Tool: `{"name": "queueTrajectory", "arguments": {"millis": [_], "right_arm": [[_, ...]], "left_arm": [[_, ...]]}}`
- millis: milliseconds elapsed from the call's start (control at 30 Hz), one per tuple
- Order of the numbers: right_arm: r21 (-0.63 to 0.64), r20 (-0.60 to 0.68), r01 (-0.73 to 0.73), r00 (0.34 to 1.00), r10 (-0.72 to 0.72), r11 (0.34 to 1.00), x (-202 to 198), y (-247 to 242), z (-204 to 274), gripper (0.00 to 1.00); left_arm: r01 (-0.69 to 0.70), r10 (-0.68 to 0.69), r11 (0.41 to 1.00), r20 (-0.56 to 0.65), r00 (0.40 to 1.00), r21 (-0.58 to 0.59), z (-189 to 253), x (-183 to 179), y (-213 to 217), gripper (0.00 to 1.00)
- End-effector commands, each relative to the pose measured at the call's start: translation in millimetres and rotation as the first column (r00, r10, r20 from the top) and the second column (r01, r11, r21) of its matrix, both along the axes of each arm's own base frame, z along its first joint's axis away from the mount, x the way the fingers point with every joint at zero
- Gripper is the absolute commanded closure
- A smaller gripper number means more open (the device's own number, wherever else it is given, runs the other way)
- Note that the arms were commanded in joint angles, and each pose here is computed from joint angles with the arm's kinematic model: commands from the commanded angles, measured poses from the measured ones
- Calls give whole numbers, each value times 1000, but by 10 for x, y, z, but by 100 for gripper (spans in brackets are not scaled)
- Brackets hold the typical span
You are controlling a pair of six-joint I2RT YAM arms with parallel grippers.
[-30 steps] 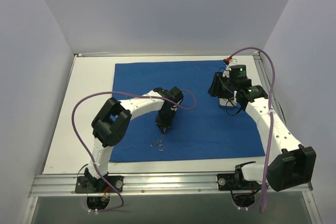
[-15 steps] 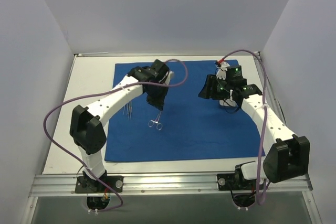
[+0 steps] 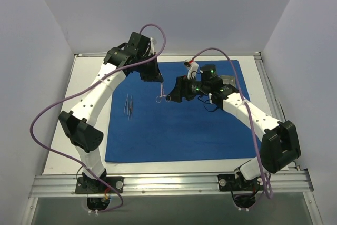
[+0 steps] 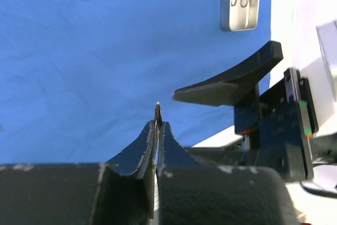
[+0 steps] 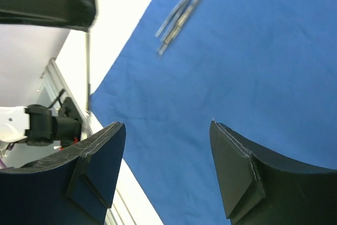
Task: Open and lay out the surgical kit
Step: Place the medical item in the surgical kit.
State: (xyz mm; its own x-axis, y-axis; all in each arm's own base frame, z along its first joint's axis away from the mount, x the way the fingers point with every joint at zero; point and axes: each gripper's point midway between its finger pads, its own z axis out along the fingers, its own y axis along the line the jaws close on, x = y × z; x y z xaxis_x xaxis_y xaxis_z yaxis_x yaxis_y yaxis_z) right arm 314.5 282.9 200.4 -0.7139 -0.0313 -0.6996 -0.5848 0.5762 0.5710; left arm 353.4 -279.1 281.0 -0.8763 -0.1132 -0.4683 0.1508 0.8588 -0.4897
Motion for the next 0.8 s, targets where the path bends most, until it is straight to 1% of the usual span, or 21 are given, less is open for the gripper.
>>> {"name": "queueTrajectory", "arguments": {"millis": [0,167,300,333,367,433,533,600,700,767], "right_arm": [[101,123,-27,992,14,995,69,162,458,34],[112,153,-17,988,-1,994,72,159,566,35],[34,123,-13,992,9,999,66,125,425,38],[4,135,10,991,-10,1000,96,94,398,39],[-30,151,83,985,-77,996,192,-1,393,38],[-37,184,121,976,-112,992,245,-70,444,37],[-64,248,239,944,-217,969,392,-237,630,37],[-100,260,228,946,-196,968,371,-258,655,37],[-65,266,192,949,-169,979,356,-184,787,37],[-33,253,127,961,-115,991,280,-72,799,37]], "left_arm": [[-47,45,996,-21,999,-71,112,80,-52,98],[-54,52,996,-23,998,-74,108,109,-49,98],[-68,67,993,-9,998,-93,169,158,-34,98],[-65,65,993,-3,998,-100,191,168,-41,98],[-57,57,993,-7,998,-107,189,167,-60,98],[-49,48,994,-13,999,-102,172,147,-64,98],[-44,43,994,-17,999,-103,149,131,-65,98],[-44,42,995,-27,999,-88,92,127,-52,98],[-45,43,996,-26,999,-82,77,139,-49,98],[-46,44,996,-30,999,-74,64,151,-40,98]]}}
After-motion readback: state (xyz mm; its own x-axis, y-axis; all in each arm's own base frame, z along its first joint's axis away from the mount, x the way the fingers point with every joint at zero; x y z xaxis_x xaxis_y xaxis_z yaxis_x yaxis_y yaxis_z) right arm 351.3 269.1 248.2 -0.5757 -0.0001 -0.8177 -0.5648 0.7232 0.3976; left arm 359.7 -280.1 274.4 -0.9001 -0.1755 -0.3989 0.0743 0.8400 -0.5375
